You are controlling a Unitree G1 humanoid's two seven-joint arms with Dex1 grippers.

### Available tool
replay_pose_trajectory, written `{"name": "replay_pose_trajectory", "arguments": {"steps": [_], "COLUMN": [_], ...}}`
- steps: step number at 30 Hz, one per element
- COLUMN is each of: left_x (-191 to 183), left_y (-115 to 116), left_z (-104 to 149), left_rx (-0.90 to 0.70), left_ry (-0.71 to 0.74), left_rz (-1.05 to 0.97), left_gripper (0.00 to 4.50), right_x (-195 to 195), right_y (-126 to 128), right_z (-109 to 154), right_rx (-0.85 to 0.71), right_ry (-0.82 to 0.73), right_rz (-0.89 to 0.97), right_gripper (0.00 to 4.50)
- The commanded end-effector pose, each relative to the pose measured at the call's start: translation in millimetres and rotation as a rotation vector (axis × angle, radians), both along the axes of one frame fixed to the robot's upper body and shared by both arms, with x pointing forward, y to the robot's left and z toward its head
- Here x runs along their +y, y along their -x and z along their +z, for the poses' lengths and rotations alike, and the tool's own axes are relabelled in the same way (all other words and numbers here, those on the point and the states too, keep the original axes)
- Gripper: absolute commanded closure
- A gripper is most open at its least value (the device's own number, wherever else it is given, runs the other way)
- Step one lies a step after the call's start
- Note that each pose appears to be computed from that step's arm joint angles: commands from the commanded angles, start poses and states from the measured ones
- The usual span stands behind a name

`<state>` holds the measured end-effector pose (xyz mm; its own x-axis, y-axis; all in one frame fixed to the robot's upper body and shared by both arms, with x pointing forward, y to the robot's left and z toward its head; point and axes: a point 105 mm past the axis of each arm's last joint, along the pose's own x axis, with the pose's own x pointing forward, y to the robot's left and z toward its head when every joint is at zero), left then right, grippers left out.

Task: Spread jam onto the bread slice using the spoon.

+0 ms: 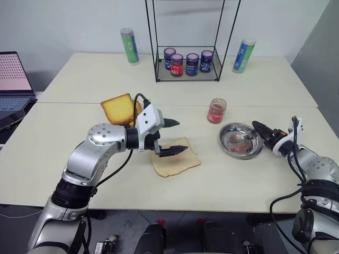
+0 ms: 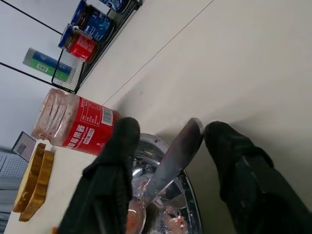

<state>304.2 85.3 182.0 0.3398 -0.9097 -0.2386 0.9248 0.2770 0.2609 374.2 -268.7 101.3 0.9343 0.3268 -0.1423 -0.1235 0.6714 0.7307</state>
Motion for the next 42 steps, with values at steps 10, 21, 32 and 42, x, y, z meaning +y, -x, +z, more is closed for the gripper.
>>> {"name": "replay_pose_trajectory", "arguments": {"steps": [10, 21, 32, 42], "left_x": [-4.0, 9.6, 5.9, 8.7], "left_y": [0.9, -6.5, -12.7, -9.4], "left_z": [10.6, 17.8, 19.0, 20.0], "left_rx": [-0.046, -0.028, -0.019, -0.027], "left_ry": [0.017, 0.059, 0.142, 0.15], "left_rz": [-0.008, 0.059, 0.131, 0.162], "left_gripper": [0.0, 0.0, 0.0, 0.0], "right_x": [-15.7, 24.6, 83.1, 100.6], "right_y": [-2.6, 9.1, -15.8, -47.8], "right_z": [19.7, 110.4, 181.0, 165.4], "right_rx": [-0.092, -0.327, -0.536, -0.569], "right_ry": [0.033, 0.164, 0.376, 0.547], "right_rz": [-0.03, 0.071, 0.112, 0.131], "right_gripper": [4.48, 4.48, 4.48, 4.48]}}
